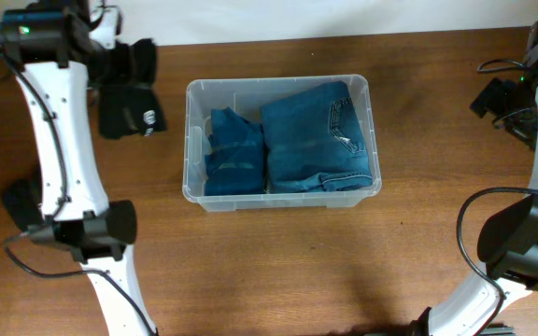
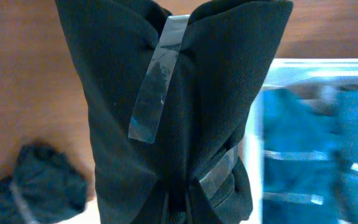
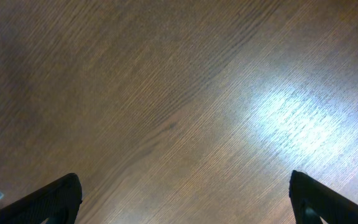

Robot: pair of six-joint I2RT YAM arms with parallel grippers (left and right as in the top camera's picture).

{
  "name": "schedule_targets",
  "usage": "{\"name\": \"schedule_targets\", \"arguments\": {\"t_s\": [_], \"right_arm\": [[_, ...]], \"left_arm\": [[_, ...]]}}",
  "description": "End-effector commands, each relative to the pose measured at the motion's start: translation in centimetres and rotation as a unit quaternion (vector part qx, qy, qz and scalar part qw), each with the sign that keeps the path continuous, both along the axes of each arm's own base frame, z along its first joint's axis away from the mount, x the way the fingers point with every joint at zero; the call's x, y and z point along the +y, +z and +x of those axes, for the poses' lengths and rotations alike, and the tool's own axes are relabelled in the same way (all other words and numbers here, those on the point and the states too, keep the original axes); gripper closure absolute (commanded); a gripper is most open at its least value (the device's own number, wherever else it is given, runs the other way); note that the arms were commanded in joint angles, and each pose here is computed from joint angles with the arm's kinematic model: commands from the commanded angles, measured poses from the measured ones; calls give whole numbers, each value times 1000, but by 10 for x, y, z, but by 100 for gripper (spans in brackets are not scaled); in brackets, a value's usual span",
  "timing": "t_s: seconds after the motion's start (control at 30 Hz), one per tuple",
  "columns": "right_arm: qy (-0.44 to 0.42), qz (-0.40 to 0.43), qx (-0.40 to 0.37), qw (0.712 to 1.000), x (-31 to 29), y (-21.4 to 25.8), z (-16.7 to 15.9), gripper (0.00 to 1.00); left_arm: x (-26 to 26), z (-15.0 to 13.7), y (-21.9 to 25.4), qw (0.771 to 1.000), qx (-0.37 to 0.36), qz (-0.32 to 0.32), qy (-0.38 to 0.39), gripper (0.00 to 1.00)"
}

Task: Pack container
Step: 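Place the black garment into the bin's left side and release, then move the left gripper to the remaining black garment and grasp it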

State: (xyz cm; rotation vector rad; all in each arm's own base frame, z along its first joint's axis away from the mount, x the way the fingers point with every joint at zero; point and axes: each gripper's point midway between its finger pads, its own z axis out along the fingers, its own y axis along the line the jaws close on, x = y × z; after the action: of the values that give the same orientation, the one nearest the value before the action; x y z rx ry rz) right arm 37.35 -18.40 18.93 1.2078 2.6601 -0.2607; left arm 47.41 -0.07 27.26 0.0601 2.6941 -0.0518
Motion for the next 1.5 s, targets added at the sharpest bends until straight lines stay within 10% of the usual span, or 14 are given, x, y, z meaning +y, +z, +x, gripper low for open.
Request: {"name": "schedule_targets", "arguments": {"t_s": [0.0, 0.67, 0.7, 0.77, 1.07, 1.47], "right_arm": [[-2, -2, 6, 1000, -2, -3, -1, 2], [-1, -2, 6, 1000, -1, -3, -1, 2], [-1, -2, 6, 1000, -1, -3, -1, 2], [-1, -2, 6, 1000, -1, -3, -1, 2], [-1, -2, 6, 1000, -1, -3, -1, 2], [-1, -2, 6, 1000, -1, -3, -1, 2]], "left_arm": [[-60, -22, 54, 997, -62, -37, -34, 99], [-171, -48, -63, 995, 90, 7, -44, 99], [-173, -48, -71, 994, 96, 9, -47, 81], [-177, -49, -83, 993, 107, 9, -51, 1], [-144, -36, -55, 996, 76, 6, -39, 1], [71, -47, -41, 975, 106, 69, 182, 1]]}}
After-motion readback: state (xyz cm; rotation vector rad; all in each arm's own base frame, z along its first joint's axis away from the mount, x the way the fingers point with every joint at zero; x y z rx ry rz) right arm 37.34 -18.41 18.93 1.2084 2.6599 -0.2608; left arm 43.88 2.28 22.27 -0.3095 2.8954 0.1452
